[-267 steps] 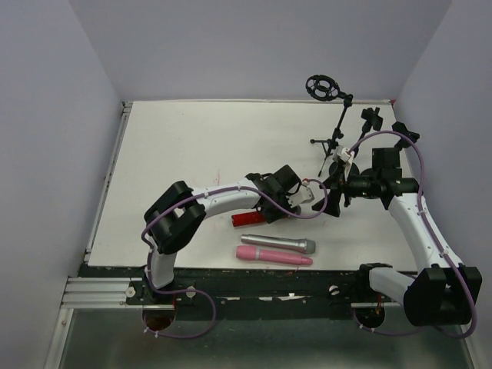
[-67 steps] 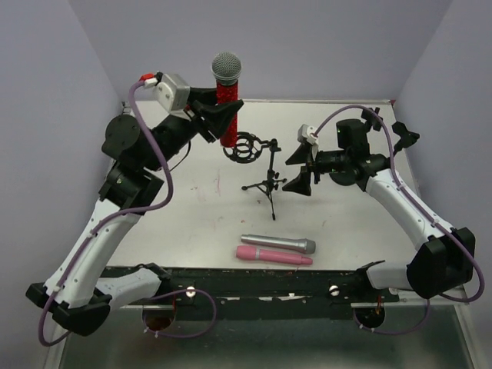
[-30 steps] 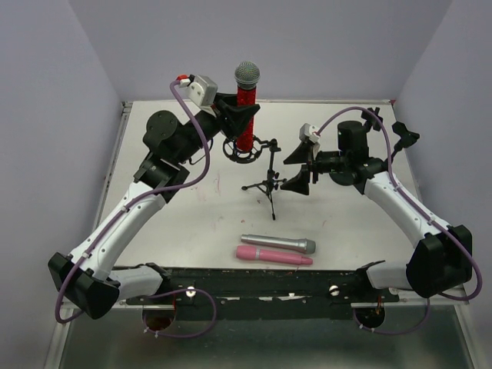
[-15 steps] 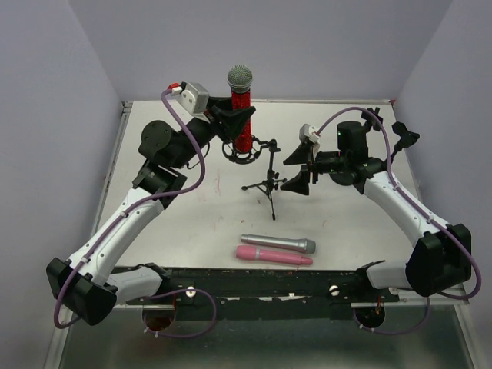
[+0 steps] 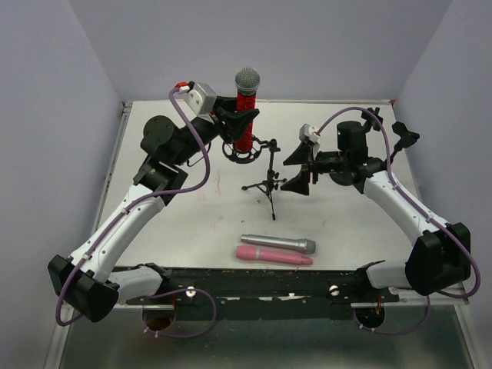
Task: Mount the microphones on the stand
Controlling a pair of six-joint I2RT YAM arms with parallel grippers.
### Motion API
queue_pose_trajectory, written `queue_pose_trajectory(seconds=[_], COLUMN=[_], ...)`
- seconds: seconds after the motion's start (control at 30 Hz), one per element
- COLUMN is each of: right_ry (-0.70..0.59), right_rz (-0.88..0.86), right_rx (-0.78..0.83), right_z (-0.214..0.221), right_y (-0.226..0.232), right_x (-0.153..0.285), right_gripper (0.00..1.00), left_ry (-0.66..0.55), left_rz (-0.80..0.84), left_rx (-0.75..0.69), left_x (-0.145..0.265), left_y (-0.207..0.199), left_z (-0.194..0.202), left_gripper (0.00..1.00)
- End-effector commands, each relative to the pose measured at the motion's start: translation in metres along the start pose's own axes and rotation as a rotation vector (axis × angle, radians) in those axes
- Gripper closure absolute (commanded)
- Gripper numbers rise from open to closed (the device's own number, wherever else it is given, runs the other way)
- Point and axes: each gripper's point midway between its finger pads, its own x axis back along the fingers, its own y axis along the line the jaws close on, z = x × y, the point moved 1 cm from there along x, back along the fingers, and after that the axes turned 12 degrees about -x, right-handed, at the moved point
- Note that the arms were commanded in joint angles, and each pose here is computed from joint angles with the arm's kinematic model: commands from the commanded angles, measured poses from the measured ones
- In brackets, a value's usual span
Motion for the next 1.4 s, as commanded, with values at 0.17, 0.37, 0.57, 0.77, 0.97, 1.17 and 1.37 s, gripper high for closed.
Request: queue_pose_trajectory(seconds=[0.17,0.37,0.57,0.77,0.97,1.17,1.37], right_ry=[0.002,0.009,0.013,0.015,0.017,0.018,0.02], right_rz=[-0.038,-0.055,-0.056,-0.053,-0.052,-0.049,-0.046], right_rx=[-0.024,-0.032,-0.037,-0.038,-0.041,-0.038,-0.037], right_z=[0.008,0.009,0.011,0.012,0.013,0.013,0.013], right_y=[0.0,0.0,0.0,-0.001,-0.003,-0.003,-0.003], right_x=[-0.003,-0.005,-0.005,-0.005,-0.006,-0.006,-0.005], right_gripper=[0.0,0.0,0.0,0.0,0.0,0.0,0.0], left_ry=[0.1,0.083,0.046,-0.018,-0.064,-0.02,0.052], left_rz=[0.064,0.067,0.062,0.027,-0.042,-0.018,-0.013], left_rx=[0.053,0.076,0.059,0.081,0.083,0.019,-0.059], left_x=[-0.002,0.005,0.014,0.02,0.021,0.015,0.018], left_y=[-0.007,-0.008,-0.009,-0.007,0.003,0.004,0.006], left_z=[0.047,0.054,0.053,0.05,0.051,0.062,0.078], left_gripper=[1.0,1.0,1.0,1.0,1.0,1.0,1.0])
